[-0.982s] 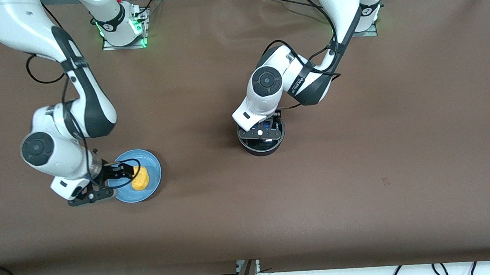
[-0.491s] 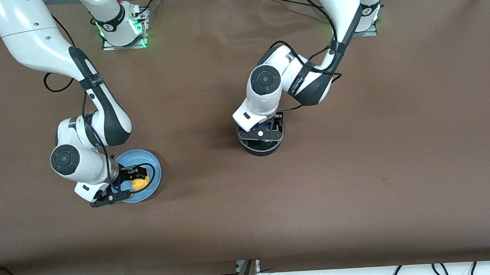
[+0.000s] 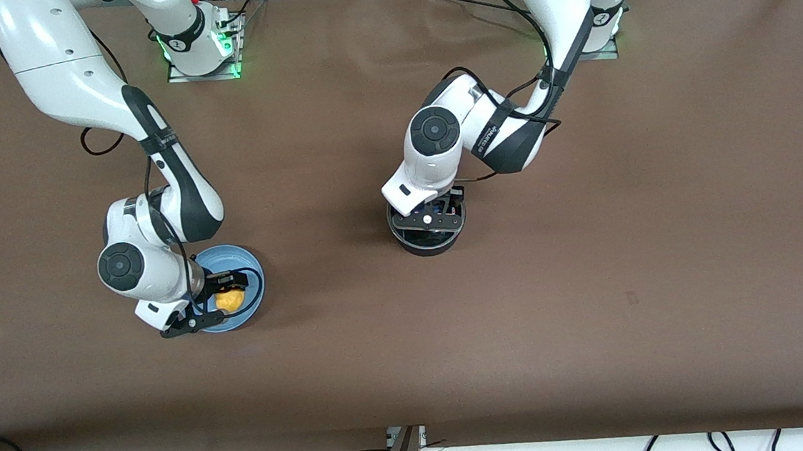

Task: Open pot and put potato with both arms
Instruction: 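Grasp the yellow potato with the right gripper while the left gripper grips the knob, then lift the glass lid off the pot with the left gripper, then carry the potato into the pot with the right gripper while the left lowers the lid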

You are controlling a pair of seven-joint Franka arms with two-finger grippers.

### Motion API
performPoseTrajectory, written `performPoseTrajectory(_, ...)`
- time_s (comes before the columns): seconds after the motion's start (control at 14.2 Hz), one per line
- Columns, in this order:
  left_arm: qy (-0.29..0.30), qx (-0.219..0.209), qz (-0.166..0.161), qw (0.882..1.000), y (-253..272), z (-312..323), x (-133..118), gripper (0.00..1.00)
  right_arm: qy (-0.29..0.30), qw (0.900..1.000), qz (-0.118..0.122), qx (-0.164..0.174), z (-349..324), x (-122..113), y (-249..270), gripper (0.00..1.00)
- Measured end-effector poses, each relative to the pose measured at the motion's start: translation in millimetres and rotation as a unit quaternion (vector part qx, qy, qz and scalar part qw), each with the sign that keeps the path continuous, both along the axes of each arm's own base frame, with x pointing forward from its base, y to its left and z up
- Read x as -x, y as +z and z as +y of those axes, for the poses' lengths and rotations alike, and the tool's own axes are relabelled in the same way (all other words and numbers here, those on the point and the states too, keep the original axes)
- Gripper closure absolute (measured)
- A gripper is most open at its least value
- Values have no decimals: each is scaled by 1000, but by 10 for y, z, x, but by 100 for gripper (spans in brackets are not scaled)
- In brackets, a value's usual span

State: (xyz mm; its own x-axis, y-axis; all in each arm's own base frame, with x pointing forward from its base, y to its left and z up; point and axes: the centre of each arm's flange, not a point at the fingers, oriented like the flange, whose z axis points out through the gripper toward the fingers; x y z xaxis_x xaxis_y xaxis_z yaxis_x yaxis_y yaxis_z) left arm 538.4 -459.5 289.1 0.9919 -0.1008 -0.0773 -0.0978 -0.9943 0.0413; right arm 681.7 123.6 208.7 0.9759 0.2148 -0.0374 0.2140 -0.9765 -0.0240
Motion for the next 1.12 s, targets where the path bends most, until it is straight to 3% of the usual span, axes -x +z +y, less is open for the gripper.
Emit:
performPoseTrajectory(0.21,-4,-10,11,1000,180,11,15,40,3,1000,-1,-2,48,3,13,37)
performPoseTrajectory(0.49,13,-9,-4,1000,1129,322,-65,40,5,1000,-7,-6,94,-29,68,40)
performPoseTrajectory(0.63,17,-11,-7,1000,1469,912,-343,40,14,1000,-14,-17,277,-62,210,40)
performPoseTrajectory(0.84,-3,-20,32,999,1443,2299,-871,40,-9,999,-1,-42,830,-41,615,40)
performPoseTrajectory(1.12,-26,-19,83,996,988,3553,-1016,40,-66,996,-5,-60,2108,318,1170,40)
